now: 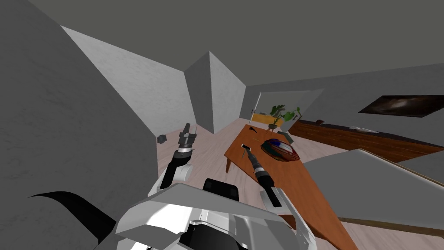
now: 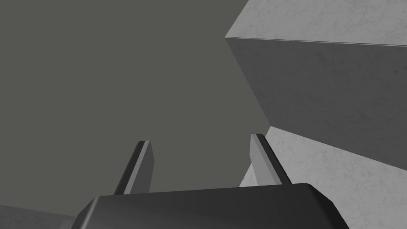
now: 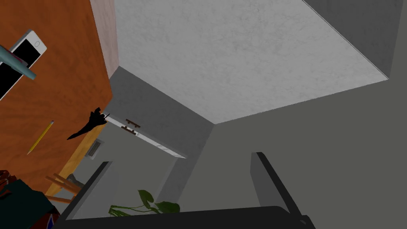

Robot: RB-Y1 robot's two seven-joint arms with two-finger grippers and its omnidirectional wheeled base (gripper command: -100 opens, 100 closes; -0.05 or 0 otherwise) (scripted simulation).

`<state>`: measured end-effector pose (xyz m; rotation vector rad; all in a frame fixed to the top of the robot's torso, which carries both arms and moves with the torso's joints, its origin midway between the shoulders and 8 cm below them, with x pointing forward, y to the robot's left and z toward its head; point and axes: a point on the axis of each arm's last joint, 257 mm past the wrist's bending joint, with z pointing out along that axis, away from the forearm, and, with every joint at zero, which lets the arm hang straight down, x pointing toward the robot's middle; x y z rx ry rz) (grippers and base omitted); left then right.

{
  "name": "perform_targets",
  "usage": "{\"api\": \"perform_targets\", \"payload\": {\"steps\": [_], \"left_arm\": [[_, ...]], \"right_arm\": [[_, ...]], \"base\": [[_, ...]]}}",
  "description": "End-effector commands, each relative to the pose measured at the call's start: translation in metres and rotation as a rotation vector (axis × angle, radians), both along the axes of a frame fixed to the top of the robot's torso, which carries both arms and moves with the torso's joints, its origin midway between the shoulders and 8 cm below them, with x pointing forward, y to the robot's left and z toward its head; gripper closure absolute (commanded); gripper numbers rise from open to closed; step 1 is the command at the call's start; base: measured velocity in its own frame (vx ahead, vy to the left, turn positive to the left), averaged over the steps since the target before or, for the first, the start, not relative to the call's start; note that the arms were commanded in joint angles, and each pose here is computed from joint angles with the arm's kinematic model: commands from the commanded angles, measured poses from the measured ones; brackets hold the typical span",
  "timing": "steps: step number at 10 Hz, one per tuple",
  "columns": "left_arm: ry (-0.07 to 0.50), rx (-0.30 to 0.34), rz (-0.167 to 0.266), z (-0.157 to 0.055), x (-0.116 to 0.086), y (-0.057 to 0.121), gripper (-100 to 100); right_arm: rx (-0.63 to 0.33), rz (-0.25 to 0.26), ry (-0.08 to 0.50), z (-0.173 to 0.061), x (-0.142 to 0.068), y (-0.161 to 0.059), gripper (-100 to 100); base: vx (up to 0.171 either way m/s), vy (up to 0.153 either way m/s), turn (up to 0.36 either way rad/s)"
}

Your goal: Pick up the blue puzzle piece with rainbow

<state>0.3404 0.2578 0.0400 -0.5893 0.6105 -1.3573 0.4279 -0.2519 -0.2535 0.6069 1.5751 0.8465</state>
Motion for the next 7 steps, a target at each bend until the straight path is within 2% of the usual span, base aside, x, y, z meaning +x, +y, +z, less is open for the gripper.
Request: {"api": "perform_targets", "payload": {"steps": [1,2,5,7], "left_arm": [[0.000,0.000,0.000,0.000,0.000,0.000,0],[0.000,0.000,0.000,0.000,0.000,0.000,0],[0.000,0.000,0.000,0.000,0.000,0.000,0],[0.000,0.000,0.000,0.000,0.000,0.000,0]], "right_arm": [[-0.092,-0.023,0.077,-0.033,-0.004,-0.019,-100],[-0.095,-0.030,0.100,-0.045,-0.007,-0.024,-100],[-0.219,-0.064,0.203,-0.089,-0.018,-0.058,-100],[-0.223,-0.071,0.228,-0.101,-0.022,-0.063,-100]], "base": [[0.060,0.117,0.226],[0.053,0.085,0.070],[0.059,0.091,0.108],[0.041,0.061,0.011]]}}
